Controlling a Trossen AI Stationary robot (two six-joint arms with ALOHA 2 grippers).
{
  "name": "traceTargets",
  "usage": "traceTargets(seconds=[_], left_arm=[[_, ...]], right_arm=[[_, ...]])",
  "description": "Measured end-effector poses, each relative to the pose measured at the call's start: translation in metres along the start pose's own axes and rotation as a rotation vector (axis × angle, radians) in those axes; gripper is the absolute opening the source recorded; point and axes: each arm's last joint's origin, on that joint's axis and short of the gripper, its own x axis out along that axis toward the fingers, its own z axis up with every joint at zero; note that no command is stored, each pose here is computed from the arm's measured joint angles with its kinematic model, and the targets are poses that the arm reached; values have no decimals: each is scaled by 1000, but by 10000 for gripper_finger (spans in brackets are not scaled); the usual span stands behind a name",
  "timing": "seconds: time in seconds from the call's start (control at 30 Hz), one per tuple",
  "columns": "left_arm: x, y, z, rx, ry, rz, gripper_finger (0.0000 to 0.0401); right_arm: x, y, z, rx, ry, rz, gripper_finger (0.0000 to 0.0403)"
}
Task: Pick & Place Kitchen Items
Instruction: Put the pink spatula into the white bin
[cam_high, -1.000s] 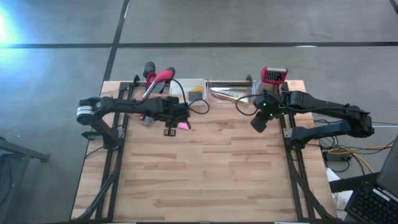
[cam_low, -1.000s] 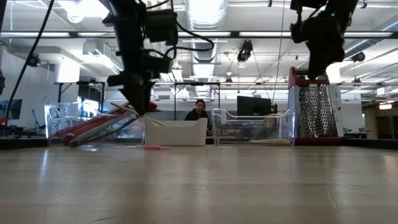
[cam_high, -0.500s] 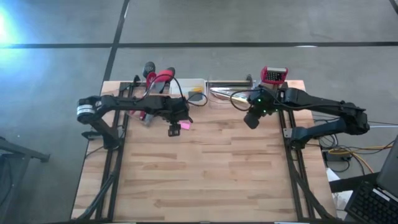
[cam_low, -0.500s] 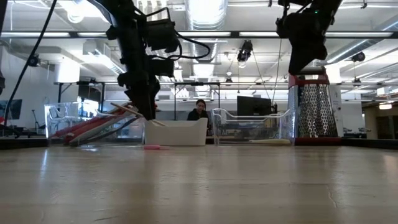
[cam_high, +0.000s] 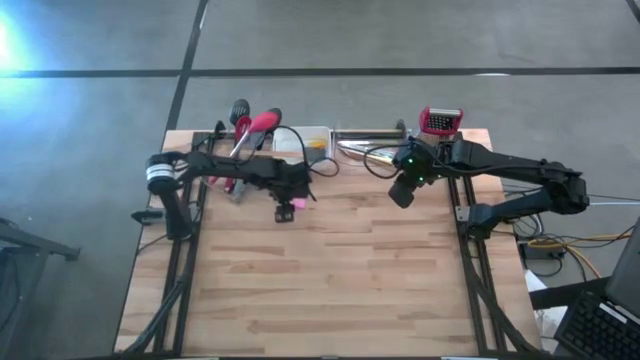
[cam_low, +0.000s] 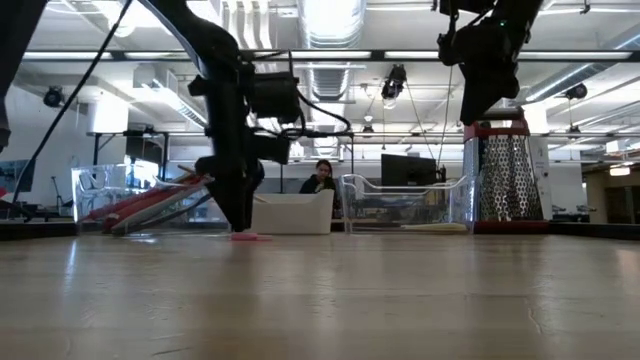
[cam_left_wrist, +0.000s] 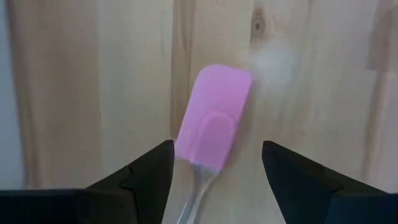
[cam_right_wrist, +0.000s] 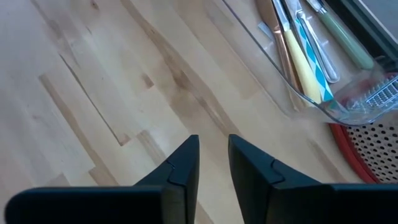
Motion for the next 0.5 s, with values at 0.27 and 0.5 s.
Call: traceTargets(seconds=[0.27, 0.5], left_arm=[[26, 3, 0, -7, 56, -27, 248], [30, 4, 1, 3, 49, -13, 231]], right_arm=[[0, 0, 0, 0, -2, -1, 86], [0, 0, 0, 0, -2, -2, 73]])
